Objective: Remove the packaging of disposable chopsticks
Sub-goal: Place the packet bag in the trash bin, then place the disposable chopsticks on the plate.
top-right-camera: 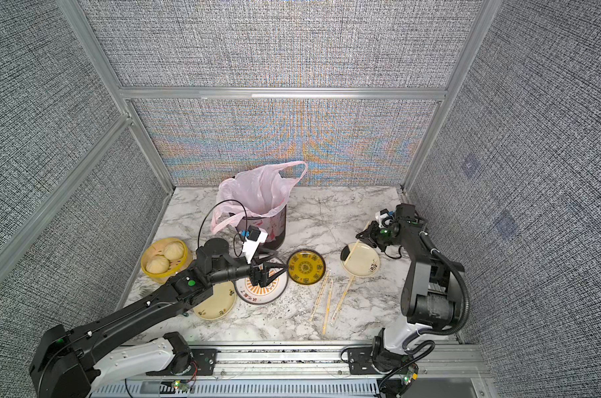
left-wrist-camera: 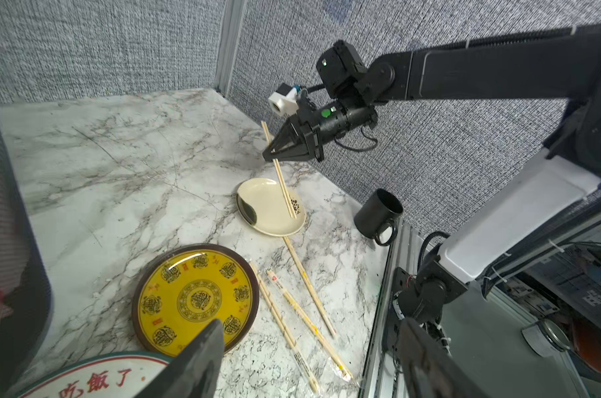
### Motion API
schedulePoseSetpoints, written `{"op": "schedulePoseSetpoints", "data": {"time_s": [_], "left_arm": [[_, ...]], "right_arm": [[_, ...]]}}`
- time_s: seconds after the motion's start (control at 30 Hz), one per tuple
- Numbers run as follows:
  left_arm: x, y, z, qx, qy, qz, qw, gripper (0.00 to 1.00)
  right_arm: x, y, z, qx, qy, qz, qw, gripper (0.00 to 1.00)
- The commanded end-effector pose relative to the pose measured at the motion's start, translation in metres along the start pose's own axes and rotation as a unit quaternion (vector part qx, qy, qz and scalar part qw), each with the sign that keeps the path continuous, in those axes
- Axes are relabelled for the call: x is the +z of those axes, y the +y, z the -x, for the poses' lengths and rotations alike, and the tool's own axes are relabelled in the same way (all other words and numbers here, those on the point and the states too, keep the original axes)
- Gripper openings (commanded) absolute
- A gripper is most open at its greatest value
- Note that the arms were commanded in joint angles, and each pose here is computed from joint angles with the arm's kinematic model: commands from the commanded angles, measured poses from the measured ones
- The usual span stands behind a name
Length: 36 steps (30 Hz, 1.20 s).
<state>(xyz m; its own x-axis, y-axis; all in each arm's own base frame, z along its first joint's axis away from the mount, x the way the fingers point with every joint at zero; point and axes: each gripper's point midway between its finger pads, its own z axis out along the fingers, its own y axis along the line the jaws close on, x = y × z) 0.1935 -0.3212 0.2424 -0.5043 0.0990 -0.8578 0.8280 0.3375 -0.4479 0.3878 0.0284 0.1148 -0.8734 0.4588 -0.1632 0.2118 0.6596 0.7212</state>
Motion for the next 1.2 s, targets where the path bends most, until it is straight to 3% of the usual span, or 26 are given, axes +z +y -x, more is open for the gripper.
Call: {"op": "schedulePoseSetpoints", "data": {"time_s": [0.0,0.13,0.37,1.17], "left_arm": [[0.008,-0.009,-0.003,0.007,0.001,-0.039,0.999,0.8],[0.017,-0.008,-0.012,0.0,0.006,-0.044,0.999,0.8],[0.034,-0.01,-0.024,0.001,0.019,-0.039,0.999,0.79],[0.062,-0.018,-0.044,0.001,0.043,-0.055,0.998,0.79]], "right_arm": [[0.01,-0.012,-0.004,0.018,0.027,-0.009,0.999,0.0],[0.018,-0.041,-0.005,0.028,0.034,-0.066,0.997,0.0],[0.025,-0.061,-0.007,0.037,0.047,-0.108,0.992,0.0],[0.043,-0.08,-0.011,0.04,0.056,-0.132,0.989,0.09]]}}
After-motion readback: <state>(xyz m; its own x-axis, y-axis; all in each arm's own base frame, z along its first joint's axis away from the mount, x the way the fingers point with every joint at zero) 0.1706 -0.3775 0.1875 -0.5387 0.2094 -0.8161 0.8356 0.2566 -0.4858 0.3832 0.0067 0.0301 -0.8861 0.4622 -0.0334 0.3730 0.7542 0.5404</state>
